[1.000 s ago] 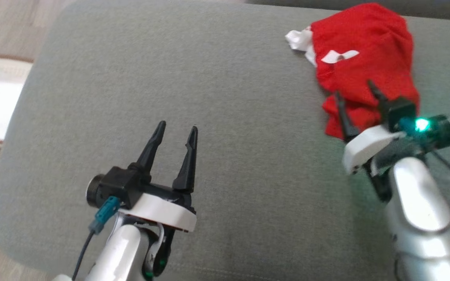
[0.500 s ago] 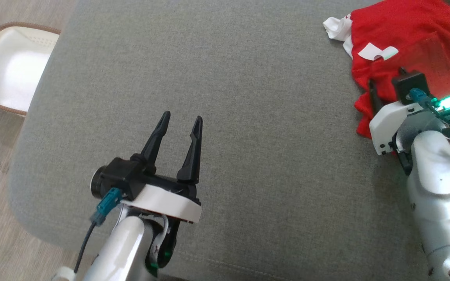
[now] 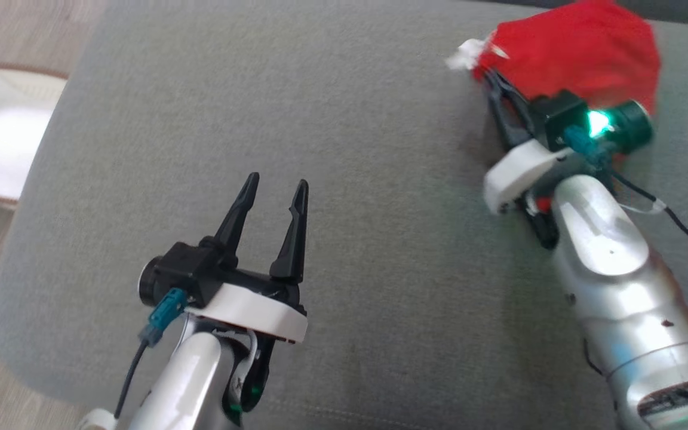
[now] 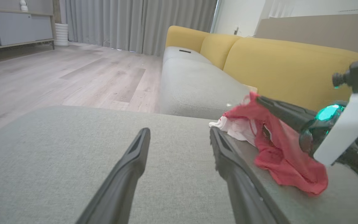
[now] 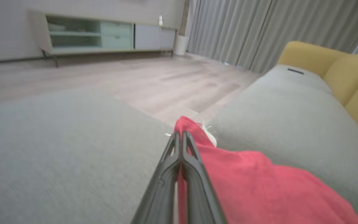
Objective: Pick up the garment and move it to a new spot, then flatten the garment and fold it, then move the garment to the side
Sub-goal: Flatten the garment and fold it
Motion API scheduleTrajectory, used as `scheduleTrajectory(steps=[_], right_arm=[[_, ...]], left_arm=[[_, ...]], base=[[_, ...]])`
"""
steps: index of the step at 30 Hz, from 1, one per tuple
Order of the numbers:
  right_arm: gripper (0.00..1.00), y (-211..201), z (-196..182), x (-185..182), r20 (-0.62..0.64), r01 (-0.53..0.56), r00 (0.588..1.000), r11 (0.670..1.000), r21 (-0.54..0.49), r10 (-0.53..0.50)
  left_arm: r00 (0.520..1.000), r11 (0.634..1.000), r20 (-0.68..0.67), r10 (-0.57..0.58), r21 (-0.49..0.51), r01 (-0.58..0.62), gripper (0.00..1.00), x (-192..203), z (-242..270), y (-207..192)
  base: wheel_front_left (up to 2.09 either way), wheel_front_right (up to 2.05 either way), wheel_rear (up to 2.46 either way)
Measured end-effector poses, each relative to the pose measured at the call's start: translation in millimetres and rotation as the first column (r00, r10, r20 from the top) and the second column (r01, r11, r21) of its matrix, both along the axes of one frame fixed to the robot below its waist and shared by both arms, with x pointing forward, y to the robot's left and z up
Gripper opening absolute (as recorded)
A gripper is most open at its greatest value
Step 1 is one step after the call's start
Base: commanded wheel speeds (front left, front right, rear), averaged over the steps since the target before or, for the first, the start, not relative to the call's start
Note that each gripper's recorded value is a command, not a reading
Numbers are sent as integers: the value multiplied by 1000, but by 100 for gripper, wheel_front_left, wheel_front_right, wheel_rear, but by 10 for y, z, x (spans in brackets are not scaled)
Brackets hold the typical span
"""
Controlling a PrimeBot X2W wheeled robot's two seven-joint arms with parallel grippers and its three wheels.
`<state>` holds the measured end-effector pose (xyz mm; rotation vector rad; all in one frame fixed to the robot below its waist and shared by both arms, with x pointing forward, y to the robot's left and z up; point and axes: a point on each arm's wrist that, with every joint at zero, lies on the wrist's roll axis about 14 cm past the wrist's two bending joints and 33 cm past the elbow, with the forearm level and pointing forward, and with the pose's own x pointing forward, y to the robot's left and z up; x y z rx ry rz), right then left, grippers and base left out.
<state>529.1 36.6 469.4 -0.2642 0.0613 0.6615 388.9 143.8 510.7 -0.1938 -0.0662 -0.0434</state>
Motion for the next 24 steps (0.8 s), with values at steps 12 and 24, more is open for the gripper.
scheduleTrajectory(steps=[12,24], right_arm=[[0,412,1756,-453,273,-227,955,874,429,114],[0,-768,1562,258,234,174,938,929,326,-258]], left_arm=[[997,998,26,-70,-3,70,100,-144,68,-198],[996,996,26,-90,1,90,100,-80,54,-250]], base=[[0,0,0],[0,0,0]])
